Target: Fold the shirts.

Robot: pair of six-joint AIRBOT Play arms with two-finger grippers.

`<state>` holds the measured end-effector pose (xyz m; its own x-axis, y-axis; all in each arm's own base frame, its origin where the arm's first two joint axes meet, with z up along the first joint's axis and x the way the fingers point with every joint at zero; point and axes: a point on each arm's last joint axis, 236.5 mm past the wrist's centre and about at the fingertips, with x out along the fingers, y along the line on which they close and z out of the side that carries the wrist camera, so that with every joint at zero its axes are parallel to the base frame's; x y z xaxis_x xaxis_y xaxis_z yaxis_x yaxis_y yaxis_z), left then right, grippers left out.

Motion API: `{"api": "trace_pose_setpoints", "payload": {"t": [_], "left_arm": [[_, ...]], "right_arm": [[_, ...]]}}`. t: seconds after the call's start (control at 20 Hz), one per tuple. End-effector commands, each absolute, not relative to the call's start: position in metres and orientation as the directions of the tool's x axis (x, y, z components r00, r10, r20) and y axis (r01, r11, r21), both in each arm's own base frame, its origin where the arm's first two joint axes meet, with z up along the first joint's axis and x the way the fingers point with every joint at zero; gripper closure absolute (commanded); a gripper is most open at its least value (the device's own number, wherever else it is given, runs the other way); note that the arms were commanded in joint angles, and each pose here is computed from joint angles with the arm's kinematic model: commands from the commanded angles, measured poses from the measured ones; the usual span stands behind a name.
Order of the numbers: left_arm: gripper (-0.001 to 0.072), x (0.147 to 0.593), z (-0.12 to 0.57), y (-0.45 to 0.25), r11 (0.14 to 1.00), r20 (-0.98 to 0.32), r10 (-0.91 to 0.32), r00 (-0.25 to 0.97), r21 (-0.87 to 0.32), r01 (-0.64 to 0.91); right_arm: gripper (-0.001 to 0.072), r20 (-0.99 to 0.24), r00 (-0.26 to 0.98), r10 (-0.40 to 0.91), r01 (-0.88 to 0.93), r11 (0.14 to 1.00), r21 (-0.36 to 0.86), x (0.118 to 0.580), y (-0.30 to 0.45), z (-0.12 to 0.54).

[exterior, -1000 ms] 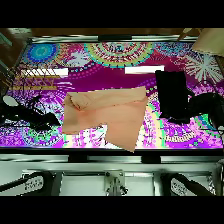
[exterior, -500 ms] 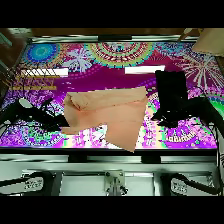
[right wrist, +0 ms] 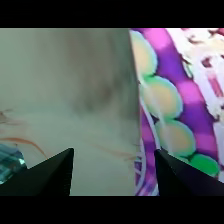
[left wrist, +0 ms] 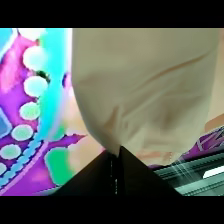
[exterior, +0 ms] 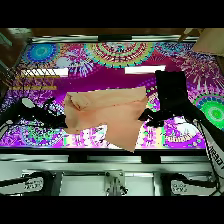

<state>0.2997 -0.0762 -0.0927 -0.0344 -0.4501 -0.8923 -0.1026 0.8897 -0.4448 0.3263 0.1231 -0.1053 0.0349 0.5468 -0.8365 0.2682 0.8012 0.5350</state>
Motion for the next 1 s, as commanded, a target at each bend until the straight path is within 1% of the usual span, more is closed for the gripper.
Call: {"api": "trace_pose_setpoints", "payload": {"t": [0.0,0.05,0.15,0.2,0.3,0.35,0.4,0.45,0.55,0.6,0.65,0.7,0.75,0.8,0.85,0.9,0.95], "left_arm": [[0.0671,0.305,-0.079,-0.077,0.889,-0.892,-0.452,-0.009,-0.45,-0.083],[0.0671,0.308,-0.074,-0.077,0.89,-0.893,-0.45,0.007,-0.449,-0.073],[0.0672,0.318,-0.057,-0.076,0.892,-0.893,-0.446,0.055,-0.449,-0.047],[0.0672,0.327,-0.044,-0.075,0.894,-0.892,-0.443,0.091,-0.447,-0.027],[0.0673,0.348,0.0,-0.075,0.899,-0.878,-0.436,0.196,-0.435,0.051],[0.0673,0.361,0.033,-0.074,0.902,-0.861,-0.431,0.271,-0.421,0.097],[0.0674,0.374,0.078,-0.074,0.907,-0.827,-0.421,0.374,-0.393,0.152],[0.0674,0.383,0.128,-0.073,0.912,-0.775,-0.41,0.481,-0.349,0.215],[0.0673,0.382,0.255,-0.075,0.917,-0.597,-0.395,0.698,-0.214,0.336],[0.0672,0.366,0.323,-0.077,0.919,-0.475,-0.389,0.79,-0.141,0.368],[0.0672,0.342,0.389,-0.079,0.922,-0.335,-0.382,0.862,-0.068,0.382],[0.0672,0.313,0.446,-0.081,0.924,-0.195,-0.375,0.906,-0.007,0.381],[0.0672,0.282,0.494,-0.082,0.928,-0.054,-0.367,0.929,0.046,0.369],[0.0672,0.246,0.537,-0.082,0.932,0.084,-0.358,0.93,0.089,0.35],[0.0672,0.214,0.568,-0.083,0.935,0.196,-0.351,0.916,0.116,0.334],[0.0672,0.192,0.586,-0.083,0.938,0.268,-0.344,0.9,0.129,0.321],[0.0672,0.176,0.593,-0.083,0.94,0.303,-0.341,0.89,0.137,0.314]], "right_arm": [[0.0088,-0.852,0.123,0.509,0.26,0.812,0.523,0.349,0.136,-0.118],[0.0126,-0.847,0.145,0.512,0.257,0.807,0.532,0.354,0.141,-0.117],[0.045,-0.827,0.153,0.542,0.253,0.787,0.562,0.355,0.154,-0.111],[0.0638,-0.798,0.14,0.586,0.224,0.767,0.602,0.353,0.164,-0.103],[0.0645,-0.762,0.13,0.634,0.104,0.756,0.646,0.357,0.175,-0.069],[0.0645,-0.746,0.157,0.647,0.012,0.754,0.657,0.365,0.179,-0.041],[0.0645,-0.723,0.217,0.656,-0.11,0.752,0.649,0.377,0.18,-0.002],[0.0645,-0.695,0.3,0.653,-0.232,0.757,0.611,0.39,0.179,0.044],[0.0645,-0.568,0.526,0.633,-0.45,0.773,0.446,0.408,0.172,0.166],[0.0645,-0.46,0.646,0.61,-0.499,0.793,0.351,0.408,0.164,0.234],[0.0645,-0.307,0.757,0.578,-0.521,0.816,0.252,0.397,0.154,0.31],[0.0645,-0.151,0.825,0.544,-0.52,0.836,0.175,0.377,0.143,0.376],[0.0645,0.013,0.858,0.513,-0.511,0.851,0.122,0.347,0.133,0.436],[0.0645,0.138,0.861,0.49,-0.503,0.86,0.083,0.314,0.124,0.48],[0.0645,0.213,0.851,0.479,-0.502,0.863,0.064,0.286,0.12,0.506],[0.0645,0.259,0.84,0.476,-0.507,0.86,0.062,0.262,0.118,0.52],[0.0645,0.272,0.835,0.479,-0.513,0.855,0.069,0.247,0.117,0.525]]}}
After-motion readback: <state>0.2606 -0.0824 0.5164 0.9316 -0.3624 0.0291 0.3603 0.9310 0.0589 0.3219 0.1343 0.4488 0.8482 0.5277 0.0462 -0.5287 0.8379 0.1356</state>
